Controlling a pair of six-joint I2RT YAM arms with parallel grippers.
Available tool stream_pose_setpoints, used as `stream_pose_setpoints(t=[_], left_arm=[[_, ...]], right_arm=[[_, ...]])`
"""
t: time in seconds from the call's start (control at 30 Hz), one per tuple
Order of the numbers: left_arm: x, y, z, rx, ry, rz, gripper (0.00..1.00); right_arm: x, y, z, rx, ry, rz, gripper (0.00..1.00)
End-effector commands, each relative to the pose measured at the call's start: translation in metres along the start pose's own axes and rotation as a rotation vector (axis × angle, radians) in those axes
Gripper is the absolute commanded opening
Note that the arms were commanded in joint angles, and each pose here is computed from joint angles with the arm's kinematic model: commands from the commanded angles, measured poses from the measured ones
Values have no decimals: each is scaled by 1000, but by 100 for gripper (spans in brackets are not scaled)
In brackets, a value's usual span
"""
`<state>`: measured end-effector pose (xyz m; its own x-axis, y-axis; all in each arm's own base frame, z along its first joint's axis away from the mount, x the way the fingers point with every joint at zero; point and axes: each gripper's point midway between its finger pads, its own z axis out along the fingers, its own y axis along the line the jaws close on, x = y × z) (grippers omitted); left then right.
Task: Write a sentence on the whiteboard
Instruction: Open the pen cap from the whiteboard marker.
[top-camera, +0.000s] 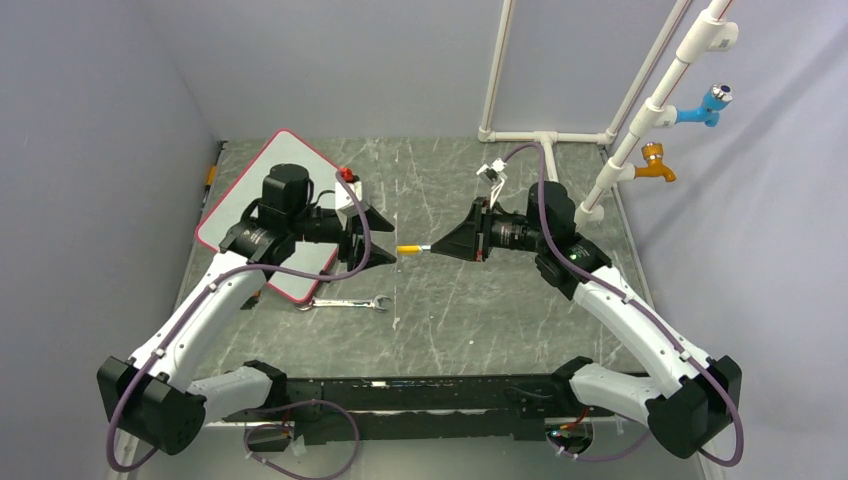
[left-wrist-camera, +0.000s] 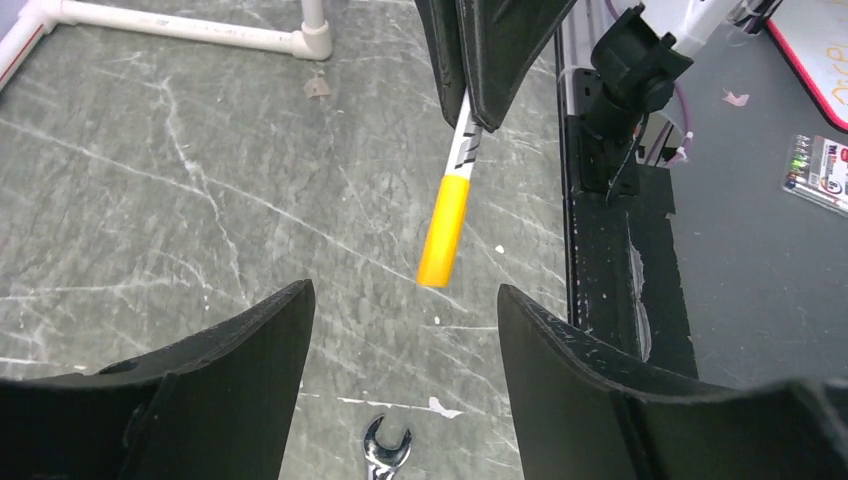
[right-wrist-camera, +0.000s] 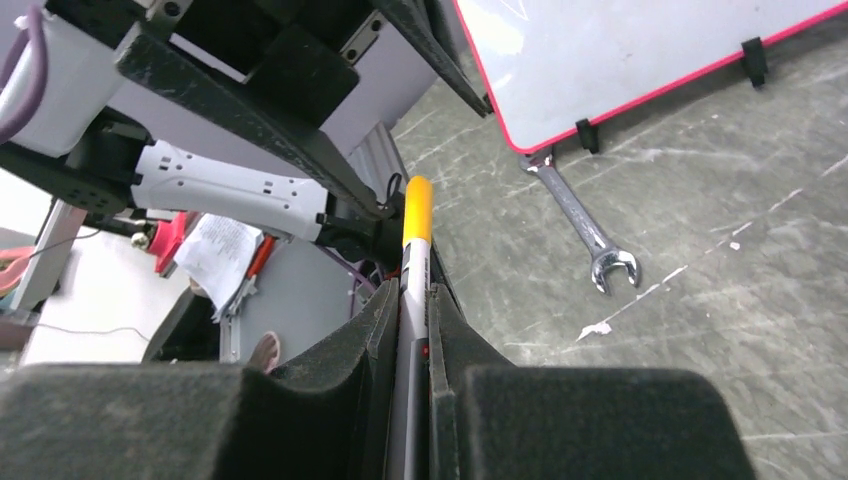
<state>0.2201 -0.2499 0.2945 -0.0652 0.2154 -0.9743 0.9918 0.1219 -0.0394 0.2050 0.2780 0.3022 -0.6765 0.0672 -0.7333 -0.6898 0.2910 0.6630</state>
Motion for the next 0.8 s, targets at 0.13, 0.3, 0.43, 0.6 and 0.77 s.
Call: stream_pose_setpoints(t=[0.13,0.3,0.43,0.6,0.77], left_arm=[[-13,-12,14,87,-35,75,69],[-8,-12,21,98,-12,80,53],[-9,-15,25,116,-13,87,39],[-11,-17,28,126,-5,96,11],[-9,-17,28,117,3,113,0]], right_arm=[[-23,31,0,-134,-38,-87,0],[-24,32,1,-147,-34,-86,0],[-23,31,1,-142,-29,-85,0],[-20,30,2,-140,-22,-75,0],[-19,28,0,-127,-21,-77,0]])
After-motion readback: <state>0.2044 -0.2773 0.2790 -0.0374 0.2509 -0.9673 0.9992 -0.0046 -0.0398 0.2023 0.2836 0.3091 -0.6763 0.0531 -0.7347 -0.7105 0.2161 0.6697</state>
